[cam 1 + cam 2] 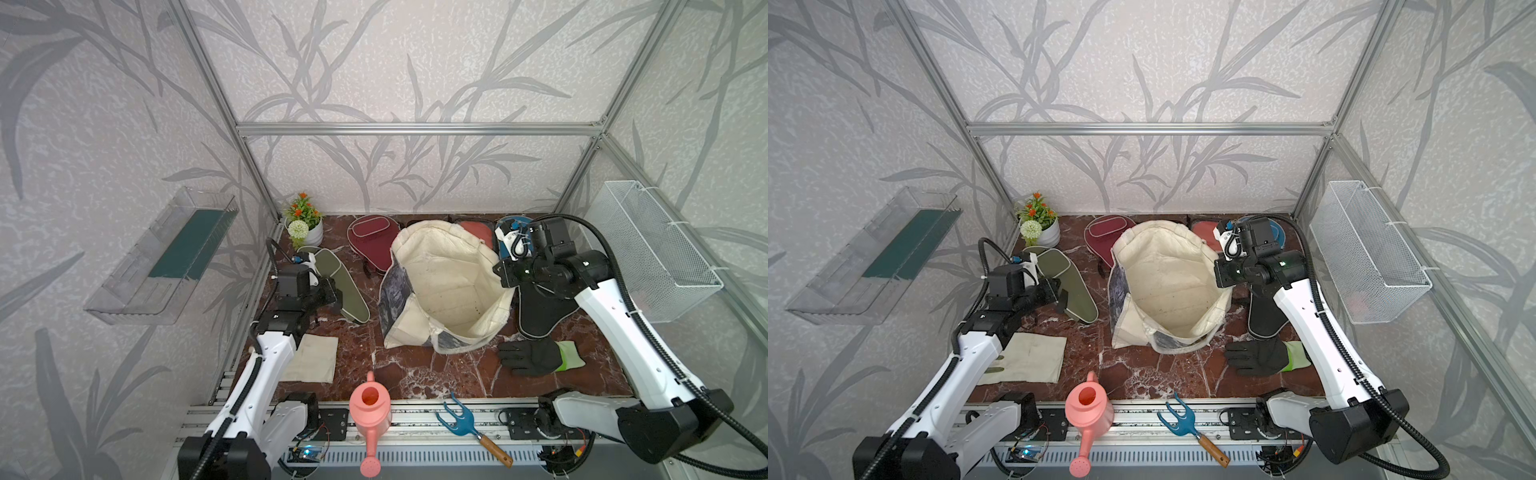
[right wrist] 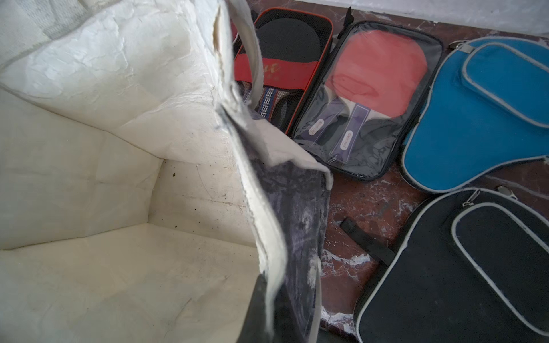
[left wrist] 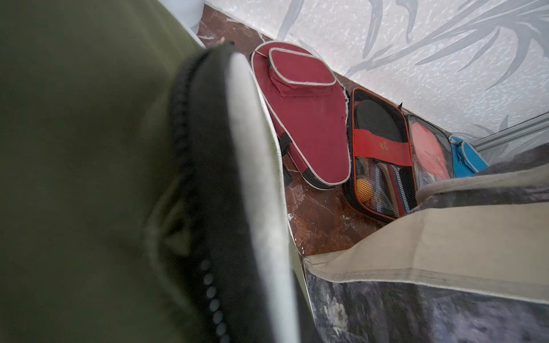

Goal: Remove the ping pong set from the canvas bag
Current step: Adjust the canvas bag at the center of the board, then reset both arms

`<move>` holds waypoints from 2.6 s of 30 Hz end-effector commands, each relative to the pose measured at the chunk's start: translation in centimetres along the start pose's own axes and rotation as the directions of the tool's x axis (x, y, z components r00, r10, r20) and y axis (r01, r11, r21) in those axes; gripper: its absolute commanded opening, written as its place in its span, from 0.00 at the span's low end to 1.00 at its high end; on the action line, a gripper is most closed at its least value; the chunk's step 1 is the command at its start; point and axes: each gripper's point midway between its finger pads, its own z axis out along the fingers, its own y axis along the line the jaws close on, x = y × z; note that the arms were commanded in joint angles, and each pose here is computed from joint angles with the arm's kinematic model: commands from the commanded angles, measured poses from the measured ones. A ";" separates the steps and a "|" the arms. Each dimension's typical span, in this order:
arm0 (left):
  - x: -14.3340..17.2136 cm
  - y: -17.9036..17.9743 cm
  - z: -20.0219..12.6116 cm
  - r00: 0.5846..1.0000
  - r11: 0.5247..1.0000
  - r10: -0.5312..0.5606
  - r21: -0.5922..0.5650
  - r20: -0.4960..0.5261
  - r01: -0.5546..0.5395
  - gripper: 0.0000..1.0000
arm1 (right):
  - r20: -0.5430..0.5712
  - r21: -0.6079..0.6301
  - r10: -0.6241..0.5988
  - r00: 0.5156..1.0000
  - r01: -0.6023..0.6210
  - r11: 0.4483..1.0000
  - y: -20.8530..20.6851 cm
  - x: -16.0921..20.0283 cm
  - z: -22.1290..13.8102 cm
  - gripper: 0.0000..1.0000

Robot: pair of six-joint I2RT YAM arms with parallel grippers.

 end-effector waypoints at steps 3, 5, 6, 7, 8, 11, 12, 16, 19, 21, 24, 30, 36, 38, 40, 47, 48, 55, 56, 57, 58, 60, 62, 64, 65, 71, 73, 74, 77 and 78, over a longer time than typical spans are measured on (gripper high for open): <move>-3.0 -0.4 1.6 0.994 0.999 -0.028 0.042 0.110 0.023 0.00 | 0.006 0.079 0.031 0.999 -0.032 0.996 -1.2 0.2 -2.2 0.00; -3.0 -0.3 2.7 0.994 0.999 -0.035 0.043 0.104 0.031 0.00 | 0.006 0.088 0.035 0.999 -0.035 0.996 -1.4 0.3 -2.3 0.00; -3.1 -0.3 3.2 0.993 0.998 -0.040 0.050 0.108 0.035 0.00 | 0.000 0.097 0.034 0.999 -0.034 0.995 -1.6 0.4 -2.3 0.00; -3.1 -0.3 3.7 0.993 0.997 -0.046 0.059 0.110 0.040 0.00 | -0.007 0.107 0.036 0.999 -0.035 0.994 -1.8 0.6 -2.3 0.00; -3.3 -0.4 4.2 0.992 0.997 -0.050 0.069 0.113 0.042 0.00 | -0.013 0.115 0.036 0.999 -0.034 0.993 -1.9 0.7 -2.3 0.00; -3.3 -0.5 5.5 0.993 0.995 -0.052 0.086 0.105 0.043 0.00 | -0.019 0.122 0.038 0.999 -0.035 0.992 -2.2 1.1 -2.0 0.00; -3.2 -0.5 5.9 0.994 0.995 -0.054 0.089 0.098 0.046 0.00 | -0.021 0.123 0.041 0.999 -0.038 0.992 -2.3 1.2 -1.9 0.00; -2.3 -0.1 7.2 0.995 0.994 -0.071 0.093 0.065 0.065 0.00 | -0.013 0.117 0.043 0.999 -0.041 0.992 -2.3 1.2 -1.8 0.02; -1.3 0.5 7.8 0.996 0.994 -0.082 0.074 0.037 0.079 0.00 | -0.004 0.106 0.036 0.999 -0.035 0.994 -2.1 1.0 -1.8 0.11; -0.6 1.1 8.2 0.995 0.994 -0.097 0.051 0.010 0.096 0.00 | -0.003 0.103 0.032 0.999 -0.031 0.994 -2.1 0.8 -1.8 0.18; 0.3 2.0 8.5 0.992 0.993 -0.122 0.007 -0.019 0.122 0.10 | 0.001 0.105 0.026 1.000 -0.026 0.994 -2.1 0.7 -2.0 0.24; 1.7 4.2 8.2 0.987 0.983 -0.142 -0.130 -0.068 0.133 0.33 | 0.015 0.109 0.018 1.000 -0.020 0.994 -2.1 0.4 -2.5 0.40; 3.2 5.7 8.3 0.976 0.967 -0.151 -0.226 -0.155 0.113 0.46 | 0.046 0.108 -0.001 0.999 -0.004 0.994 -1.9 -0.6 -3.6 0.66; 3.6 6.1 8.0 0.971 0.961 -0.162 -0.253 -0.175 0.114 0.55 | 0.063 0.102 -0.009 0.998 0.002 0.995 -1.7 -1.1 -4.3 0.84; 3.5 6.2 7.6 0.970 0.956 -0.166 -0.272 -0.179 0.113 0.66 | 0.093 0.091 -0.018 0.996 0.010 0.996 -1.3 -1.8 -5.1 1.00; 1.5 6.0 5.1 0.982 0.949 -0.107 -0.310 -0.158 0.054 0.86 | 0.205 0.104 -0.020 0.979 -0.002 0.995 -1.9 -4.5 -8.2 0.99; 1.1 5.7 4.7 0.984 0.952 -0.093 -0.303 -0.152 0.043 0.86 | 0.213 0.125 -0.013 0.977 -0.015 0.992 -2.6 -4.7 -8.5 0.99; -1.0 4.2 1.7 0.995 0.959 0.025 -0.278 -0.092 -0.050 0.91 | 0.312 0.223 0.089 0.946 -0.164 0.961 -8.7 -6.4 -9.4 0.99; -1.5 3.9 1.2 0.997 0.960 0.044 -0.273 -0.057 -0.058 0.92 | 0.326 0.232 0.093 0.941 -0.175 0.957 -9.3 -6.5 -9.2 0.99; -1.9 3.7 0.8 0.998 0.960 0.059 -0.274 -0.025 -0.063 0.92 | 0.341 0.252 0.086 0.936 -0.179 0.951 -9.8 -6.5 -9.0 0.99; -2.5 3.5 0.1 0.997 0.960 0.077 -0.272 0.024 -0.067 0.93 | 0.349 0.260 0.083 0.934 -0.181 0.948 -10.1 -6.3 -8.4 0.99; -3.5 3.0 -1.3 0.987 0.962 0.110 -0.264 0.118 -0.076 0.93 | 0.365 0.265 0.072 0.928 -0.178 0.948 -10.5 -5.8 -7.5 0.99; -4.2 2.5 -2.7 0.967 0.965 0.147 -0.245 0.210 -0.093 0.94 | 0.381 0.269 0.064 0.922 -0.178 0.947 -10.9 -4.8 -6.2 0.99; -4.4 2.2 -3.5 0.946 0.967 0.167 -0.233 0.277 -0.103 0.99 | 0.397 0.286 0.062 0.916 -0.188 0.940 -11.6 -3.7 -4.9 0.99; -4.6 2.0 -3.8 0.935 0.967 0.176 -0.229 0.307 -0.107 0.99 | 0.399 0.290 0.057 0.915 -0.185 0.939 -11.9 -3.1 -4.1 0.99; -4.3 4.0 -4.1 0.903 0.927 0.236 -0.361 0.359 -0.099 0.99 | 0.395 0.279 0.050 0.917 -0.171 0.945 -13.0 0.6 1.6 0.99; -4.0 5.1 -3.8 0.888 0.906 0.255 -0.416 0.383 -0.080 0.99 | 0.393 0.264 0.056 0.918 -0.171 0.949 -13.0 1.6 3.5 0.99; -3.9 5.7 -3.6 0.882 0.894 0.262 -0.442 0.391 -0.070 0.99 | 0.398 0.258 0.056 0.916 -0.170 0.951 -13.0 1.9 4.3 0.99; -3.2 7.5 -2.9 0.877 0.853 0.284 -0.519 0.387 -0.047 0.99 | 0.405 0.278 0.010 0.914 -0.134 0.951 -12.7 2.4 6.2 0.99; -3.0 8.1 -2.7 0.881 0.835 0.291 -0.549 0.373 -0.043 0.99 | 0.409 0.296 -0.009 0.913 -0.123 0.947 -12.8 2.5 6.6 0.99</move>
